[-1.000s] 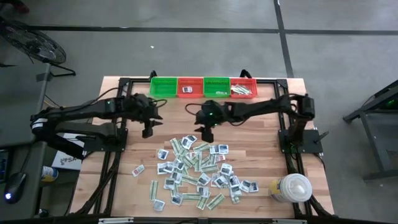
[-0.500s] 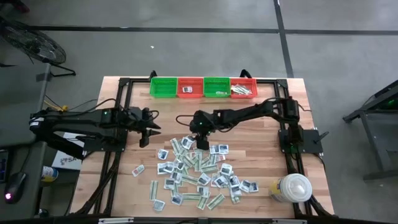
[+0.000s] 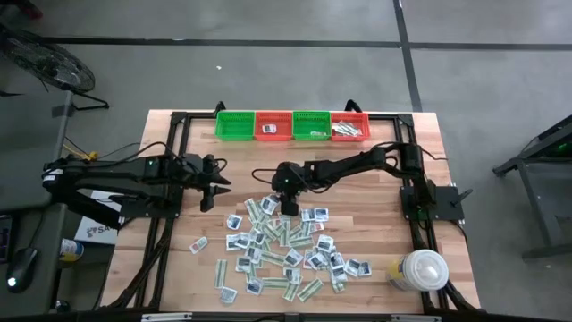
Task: Pick & Place First Aid Supplies
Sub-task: Put the gray towelette pack in the left orange bin
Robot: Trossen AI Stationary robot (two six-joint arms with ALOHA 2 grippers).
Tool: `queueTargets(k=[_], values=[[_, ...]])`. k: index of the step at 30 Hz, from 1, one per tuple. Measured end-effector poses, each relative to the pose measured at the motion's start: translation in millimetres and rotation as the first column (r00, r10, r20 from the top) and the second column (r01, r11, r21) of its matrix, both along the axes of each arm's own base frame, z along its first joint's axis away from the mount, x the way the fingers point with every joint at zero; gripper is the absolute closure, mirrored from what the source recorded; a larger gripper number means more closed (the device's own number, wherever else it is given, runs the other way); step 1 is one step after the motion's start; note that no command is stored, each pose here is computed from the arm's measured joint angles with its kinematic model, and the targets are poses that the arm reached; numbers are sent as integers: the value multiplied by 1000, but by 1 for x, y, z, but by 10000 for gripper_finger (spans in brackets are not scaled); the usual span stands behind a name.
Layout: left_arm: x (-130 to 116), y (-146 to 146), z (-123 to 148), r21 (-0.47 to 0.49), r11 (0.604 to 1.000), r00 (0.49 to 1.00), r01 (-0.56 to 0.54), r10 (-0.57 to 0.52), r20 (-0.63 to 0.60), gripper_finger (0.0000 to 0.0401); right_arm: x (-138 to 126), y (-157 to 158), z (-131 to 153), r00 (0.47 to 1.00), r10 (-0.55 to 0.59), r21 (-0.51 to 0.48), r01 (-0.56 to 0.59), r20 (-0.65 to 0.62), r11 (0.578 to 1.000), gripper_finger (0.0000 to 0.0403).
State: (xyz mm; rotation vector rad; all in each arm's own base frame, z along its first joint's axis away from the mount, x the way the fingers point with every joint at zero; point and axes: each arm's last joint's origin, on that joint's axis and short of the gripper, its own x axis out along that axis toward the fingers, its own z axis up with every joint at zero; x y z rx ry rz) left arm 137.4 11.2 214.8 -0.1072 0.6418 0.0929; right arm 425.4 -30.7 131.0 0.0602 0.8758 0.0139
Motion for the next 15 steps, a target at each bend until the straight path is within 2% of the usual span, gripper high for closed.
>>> queueTargets(k=[11, 15], values=[[0, 0, 0, 0, 1000, 1000, 2, -2, 0, 294, 5, 0, -9, 999, 27, -34, -26, 27, 999, 238], [0, 0, 0, -1, 1000, 1000, 4, -4, 0, 294, 6, -1, -15, 999, 26, -22, -26, 18, 999, 252]])
